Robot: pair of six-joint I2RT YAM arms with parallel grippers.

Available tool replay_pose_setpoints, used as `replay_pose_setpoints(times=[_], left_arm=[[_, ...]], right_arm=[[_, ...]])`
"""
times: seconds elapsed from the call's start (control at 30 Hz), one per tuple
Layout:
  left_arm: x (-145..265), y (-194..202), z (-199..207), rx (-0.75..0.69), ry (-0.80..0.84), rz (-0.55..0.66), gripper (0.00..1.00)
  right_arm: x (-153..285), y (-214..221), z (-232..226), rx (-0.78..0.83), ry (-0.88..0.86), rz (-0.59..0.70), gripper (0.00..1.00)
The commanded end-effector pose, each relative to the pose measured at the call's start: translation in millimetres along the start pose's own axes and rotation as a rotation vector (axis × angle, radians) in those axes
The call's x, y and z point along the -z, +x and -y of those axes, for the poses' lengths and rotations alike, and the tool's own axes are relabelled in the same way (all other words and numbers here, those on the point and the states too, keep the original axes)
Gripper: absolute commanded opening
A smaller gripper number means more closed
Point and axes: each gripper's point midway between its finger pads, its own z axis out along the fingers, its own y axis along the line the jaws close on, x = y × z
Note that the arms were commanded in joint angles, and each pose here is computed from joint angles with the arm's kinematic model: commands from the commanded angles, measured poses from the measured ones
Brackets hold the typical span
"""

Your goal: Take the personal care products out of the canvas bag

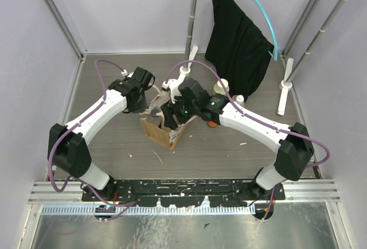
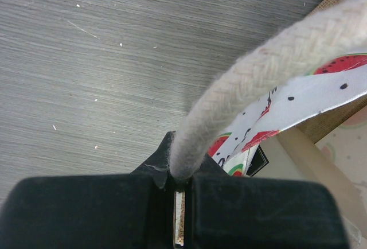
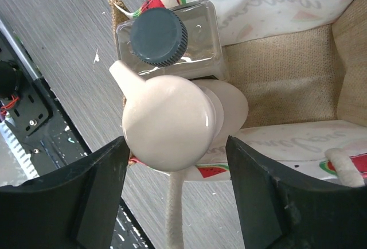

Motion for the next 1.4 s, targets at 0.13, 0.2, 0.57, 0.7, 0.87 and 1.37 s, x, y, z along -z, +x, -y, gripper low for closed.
replay_pose_setpoints(times=[0.13, 0.2, 0.57, 0.7, 0.87, 1.37], left_arm=[[6.8, 5.4, -0.9, -0.014, 0.003, -0.034, 0.0], [7.2, 4.7, -0.7, -0.014, 0.002, -0.033, 0.0], [10.2, -2.4, -5.7, -0.032, -0.032, -0.018, 0.0], [13.0, -6.2, -5.5, -0.032, -0.03, -0.008, 0.0], [9.9, -4.2, -5.8, -0.032, -0.035, -0.014, 0.0], [13.6, -18.5, -42.8, 0.006, -0.114, 0.003, 0.0]], right_arm=[[2.0, -41.1, -1.7, 0.116, 0.006, 0.162, 0.81], [2.3, -46.6, -0.7, 0.13, 0.019, 0.18, 0.81], [7.6, -65.6, -1.4, 0.149, 0.041, 0.213, 0.4], [33.2, -91.7, -7.0, 0.154, 0.055, 0.305, 0.34], [84.1, -143.6, -10.7, 0.167, 0.119, 0.455, 0.33], [226.9, -236.9, 17.2, 0.129, 0.477, 0.771, 0.32]])
